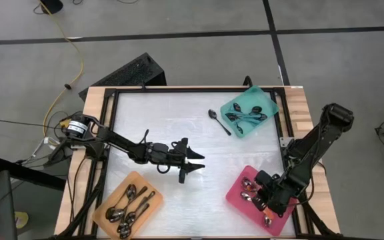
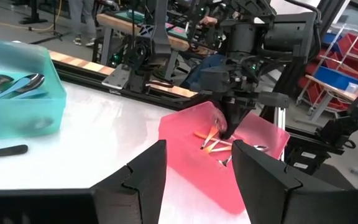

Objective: Sort silverware by color (type)
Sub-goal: Put the orange spoon into the red bin, then put the black spoon into the orange bin

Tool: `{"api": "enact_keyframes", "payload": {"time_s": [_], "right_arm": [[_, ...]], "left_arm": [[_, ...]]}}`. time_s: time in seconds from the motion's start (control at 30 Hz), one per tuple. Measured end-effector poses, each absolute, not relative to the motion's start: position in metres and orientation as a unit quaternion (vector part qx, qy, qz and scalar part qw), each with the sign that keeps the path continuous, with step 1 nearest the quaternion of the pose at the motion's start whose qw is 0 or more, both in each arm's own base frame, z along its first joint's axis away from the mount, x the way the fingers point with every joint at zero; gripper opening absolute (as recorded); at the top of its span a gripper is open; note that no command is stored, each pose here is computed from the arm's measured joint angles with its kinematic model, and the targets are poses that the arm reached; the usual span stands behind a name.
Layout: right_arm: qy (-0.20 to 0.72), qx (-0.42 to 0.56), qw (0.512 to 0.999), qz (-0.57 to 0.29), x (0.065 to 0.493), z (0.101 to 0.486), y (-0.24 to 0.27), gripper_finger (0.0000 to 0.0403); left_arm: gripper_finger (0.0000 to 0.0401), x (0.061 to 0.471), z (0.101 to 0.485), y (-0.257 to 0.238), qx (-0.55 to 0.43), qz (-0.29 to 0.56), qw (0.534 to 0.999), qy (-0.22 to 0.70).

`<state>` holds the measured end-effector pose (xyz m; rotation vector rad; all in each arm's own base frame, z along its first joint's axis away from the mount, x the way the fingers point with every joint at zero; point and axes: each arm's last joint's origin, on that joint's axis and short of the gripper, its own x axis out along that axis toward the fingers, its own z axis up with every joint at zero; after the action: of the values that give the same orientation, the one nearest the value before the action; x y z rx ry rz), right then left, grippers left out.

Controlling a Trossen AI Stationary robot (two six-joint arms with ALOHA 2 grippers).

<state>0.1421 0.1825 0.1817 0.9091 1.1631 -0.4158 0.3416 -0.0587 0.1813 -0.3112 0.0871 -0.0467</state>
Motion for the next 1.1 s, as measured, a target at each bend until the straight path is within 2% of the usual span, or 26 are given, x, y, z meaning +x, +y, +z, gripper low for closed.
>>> {"api": "enact_keyframes", "payload": {"time_s": [0.4, 0.6, 0.8, 0.9, 1.1], "right_arm": [[0.53, 0.401, 0.726, -0.176, 0.142, 0.183, 0.182, 0.0086], [0.533, 0.428, 0.715, -0.146, 0.142, 0.195, 0.179, 0.0091], [0.504, 0.461, 0.725, -0.089, 0.144, 0.217, 0.17, 0.0091], [0.469, 0.47, 0.745, -0.068, 0.146, 0.229, 0.164, 0.0091], [0.352, 0.449, 0.82, -0.049, 0.16, 0.251, 0.142, 0.0092]], "left_arm": [[0.0164, 0.342, 0.181, -0.059, -0.155, -0.023, 0.987, 0.044], [0.0164, 0.342, 0.181, -0.059, -0.16, -0.023, 0.986, 0.043], [0.0164, 0.342, 0.182, -0.059, -0.172, -0.023, 0.984, 0.041], [0.0164, 0.342, 0.183, -0.059, -0.186, -0.023, 0.982, 0.037], [0.0164, 0.345, 0.188, -0.059, -0.193, -0.025, 0.98, 0.029]]}}
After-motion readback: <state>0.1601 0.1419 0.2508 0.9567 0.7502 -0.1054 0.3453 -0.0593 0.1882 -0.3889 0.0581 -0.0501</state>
